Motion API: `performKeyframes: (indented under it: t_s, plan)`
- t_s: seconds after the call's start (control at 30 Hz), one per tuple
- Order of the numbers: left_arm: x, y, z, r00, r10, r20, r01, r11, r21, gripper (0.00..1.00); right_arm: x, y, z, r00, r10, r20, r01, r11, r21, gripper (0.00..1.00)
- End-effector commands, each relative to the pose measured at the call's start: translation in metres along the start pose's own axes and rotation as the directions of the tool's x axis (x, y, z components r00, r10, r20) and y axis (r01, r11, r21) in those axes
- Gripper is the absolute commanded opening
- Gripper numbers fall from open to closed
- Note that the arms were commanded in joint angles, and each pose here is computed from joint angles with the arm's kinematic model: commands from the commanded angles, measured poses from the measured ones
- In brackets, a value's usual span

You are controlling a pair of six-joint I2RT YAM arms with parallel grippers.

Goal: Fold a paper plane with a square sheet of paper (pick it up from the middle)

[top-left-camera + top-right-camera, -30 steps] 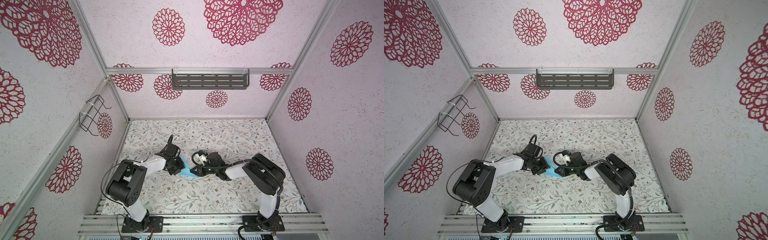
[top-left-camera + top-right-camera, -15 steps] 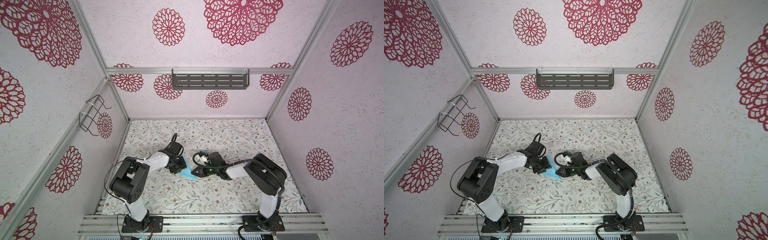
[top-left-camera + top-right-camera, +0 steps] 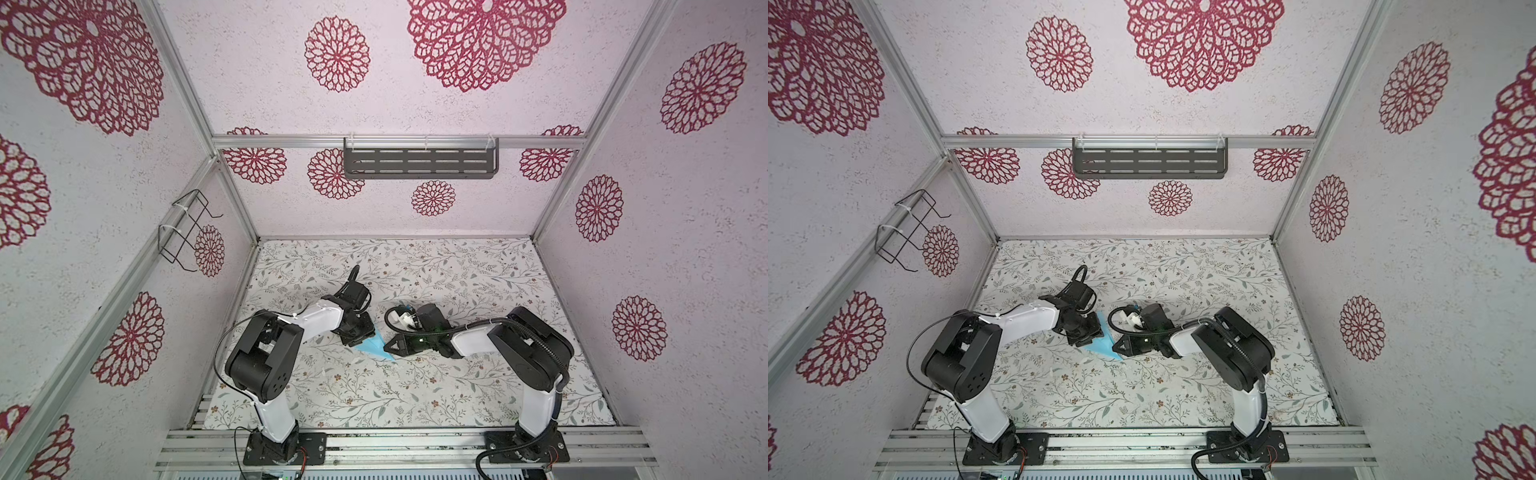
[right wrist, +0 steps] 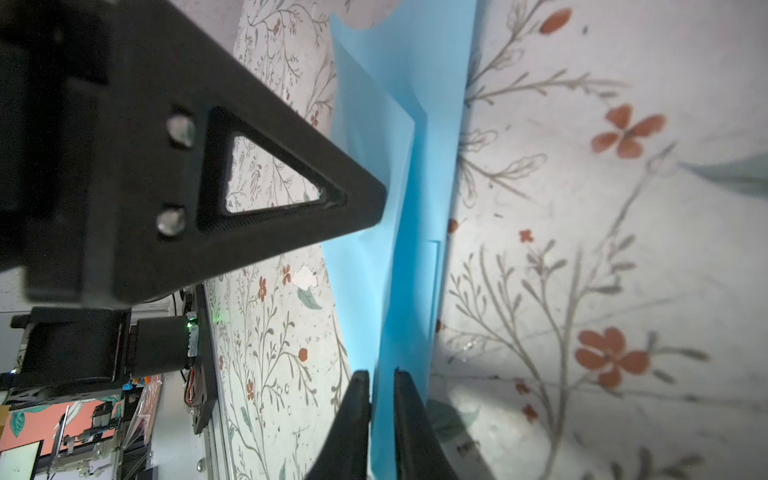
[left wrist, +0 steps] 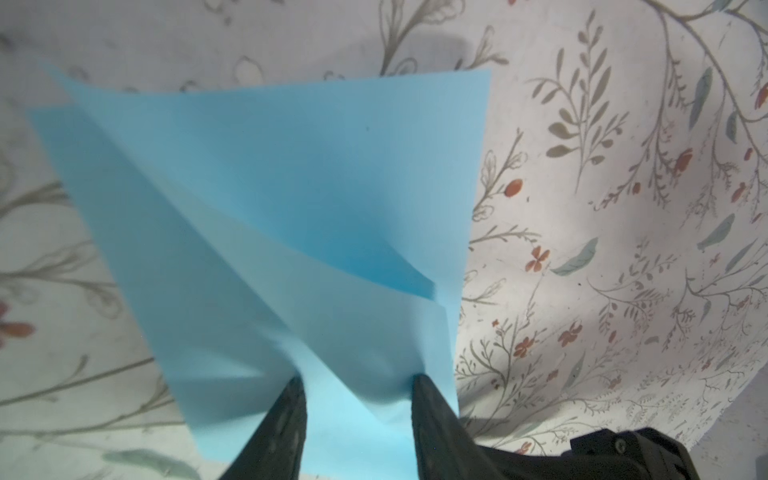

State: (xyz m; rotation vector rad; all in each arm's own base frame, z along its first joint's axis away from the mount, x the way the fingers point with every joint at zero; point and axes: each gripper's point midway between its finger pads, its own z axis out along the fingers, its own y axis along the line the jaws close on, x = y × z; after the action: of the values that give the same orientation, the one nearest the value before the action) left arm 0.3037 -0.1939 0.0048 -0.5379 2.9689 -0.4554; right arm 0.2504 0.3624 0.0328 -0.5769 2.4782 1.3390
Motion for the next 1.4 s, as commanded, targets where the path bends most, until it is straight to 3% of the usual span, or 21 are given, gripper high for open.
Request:
performKeyframes:
  t_s: [0.0,0.43,0.7,0.93,1.17,1.37]
  plan:
    - [0.039,0.075,0.043,0.992,-0.039,-0.119,0.005,0.962,-0.273,0.44,-0.003,0.001,-0.001,1.000,-0.024,-0.010,0.024,1.000,0.001,0.15]
    - [0.044,0.081,0.052,0.987,-0.038,-0.154,-0.009,0.956,-0.293,0.44,0.003,-0.007,0.002,0.999,0.006,-0.040,-0.005,0.999,0.032,0.09]
    - [0.047,0.085,0.056,0.985,-0.019,-0.171,-0.036,0.950,-0.310,0.45,0.008,-0.014,0.001,0.998,0.031,-0.048,-0.028,0.998,0.063,0.13]
    - [0.050,0.088,0.058,0.983,0.011,-0.185,-0.073,0.941,-0.332,0.46,-0.028,0.018,-0.024,0.995,-0.037,0.092,0.037,0.999,0.004,0.19]
    - [0.052,0.089,0.060,0.980,0.021,-0.196,-0.088,0.936,-0.340,0.47,-0.025,0.032,-0.016,0.997,-0.050,0.051,0.054,0.995,-0.080,0.16]
    - [0.053,0.089,0.061,0.980,0.015,-0.201,-0.086,0.934,-0.348,0.47,-0.020,0.028,-0.001,0.999,-0.034,0.005,0.034,0.996,-0.083,0.13]
